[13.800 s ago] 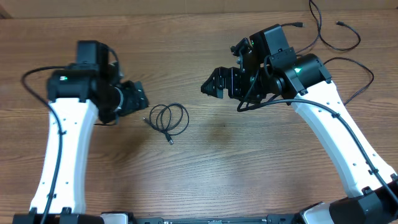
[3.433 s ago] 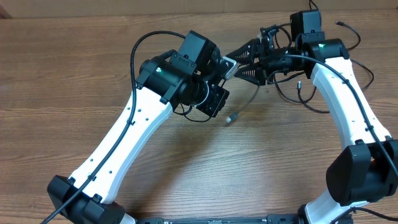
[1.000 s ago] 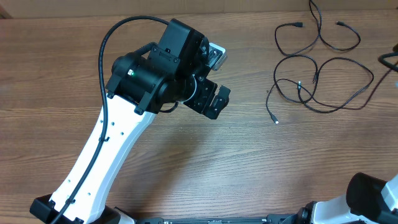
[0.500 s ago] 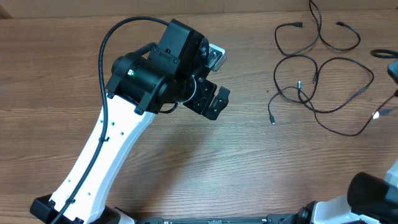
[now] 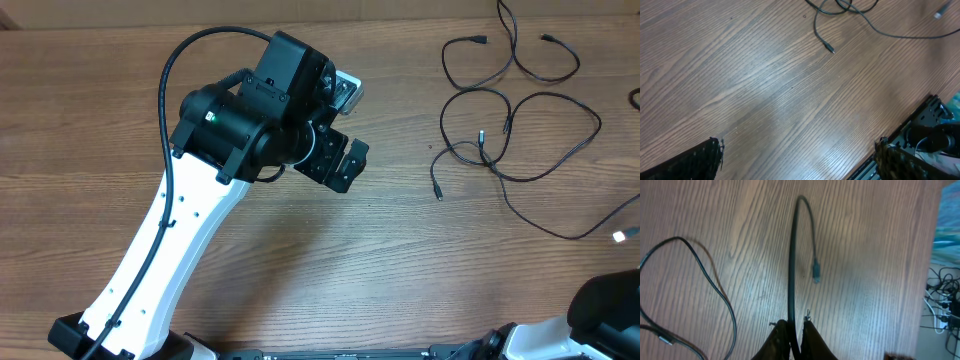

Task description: Untangle cables

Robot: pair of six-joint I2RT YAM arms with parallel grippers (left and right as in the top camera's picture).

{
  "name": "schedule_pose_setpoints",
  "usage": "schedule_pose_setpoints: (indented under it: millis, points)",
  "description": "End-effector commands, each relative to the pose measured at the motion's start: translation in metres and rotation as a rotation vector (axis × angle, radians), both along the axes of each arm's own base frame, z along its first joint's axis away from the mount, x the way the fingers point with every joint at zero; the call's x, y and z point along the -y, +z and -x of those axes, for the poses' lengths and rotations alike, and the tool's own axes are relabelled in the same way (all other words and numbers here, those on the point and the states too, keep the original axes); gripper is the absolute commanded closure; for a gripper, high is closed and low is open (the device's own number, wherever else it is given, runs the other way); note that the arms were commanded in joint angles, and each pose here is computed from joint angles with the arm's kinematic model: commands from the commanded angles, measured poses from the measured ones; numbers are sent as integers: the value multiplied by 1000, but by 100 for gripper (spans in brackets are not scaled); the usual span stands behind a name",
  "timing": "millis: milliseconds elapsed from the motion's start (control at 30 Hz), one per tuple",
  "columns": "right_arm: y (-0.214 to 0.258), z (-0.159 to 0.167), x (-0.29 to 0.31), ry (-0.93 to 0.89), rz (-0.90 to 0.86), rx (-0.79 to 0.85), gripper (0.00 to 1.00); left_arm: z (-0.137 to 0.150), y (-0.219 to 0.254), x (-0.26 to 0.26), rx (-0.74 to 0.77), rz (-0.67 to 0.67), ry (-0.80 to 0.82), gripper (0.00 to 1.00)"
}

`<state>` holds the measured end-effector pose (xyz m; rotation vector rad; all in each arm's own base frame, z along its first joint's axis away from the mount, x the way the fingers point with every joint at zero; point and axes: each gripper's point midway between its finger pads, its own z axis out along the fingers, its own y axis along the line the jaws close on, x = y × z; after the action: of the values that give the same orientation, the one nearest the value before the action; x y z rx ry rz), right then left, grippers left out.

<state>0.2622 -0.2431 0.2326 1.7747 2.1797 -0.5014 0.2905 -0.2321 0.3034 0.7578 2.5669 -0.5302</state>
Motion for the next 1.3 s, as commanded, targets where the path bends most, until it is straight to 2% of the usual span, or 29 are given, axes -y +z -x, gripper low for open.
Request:
schedule_pose_setpoints:
  millis: [0,233,300,333,367,433,467,600,933,1133,1267]
  points:
    - [-18,3,0,-15,-12,-20,91,-3,7,-4,22,2,19,0]
    - [-57,3,-4,-10,-56,-49,88,-3,7,-4,24,0,21,1]
    - [-66,2,-6,-7,-70,-47,83,-3,7,-4,24,-1,21,1]
    - [-69,2,-6,-7,-72,-47,76,-3,7,-4,24,-1,21,0]
    - [-72,2,-6,-7,-74,-47,64,-3,7,-4,24,-1,21,0]
    - [-80,1,-6,-6,-80,-49,23,-3,7,-4,24,-1,22,1]
    - [-83,1,-6,-6,-83,-53,14,-3,7,-4,24,-1,22,1]
    - [-93,-1,-10,-1,-113,-58,0,-3,7,-4,24,-1,22,0]
    - [-100,-8,-19,49,-171,-40,0,-2,6,-5,19,-4,21,0]
    - [-115,-2,-23,26,-186,-53,15,-2,6,-5,19,-4,21,1]
    - [-131,-1,-24,22,-188,-55,42,-2,6,-5,19,-3,21,1]
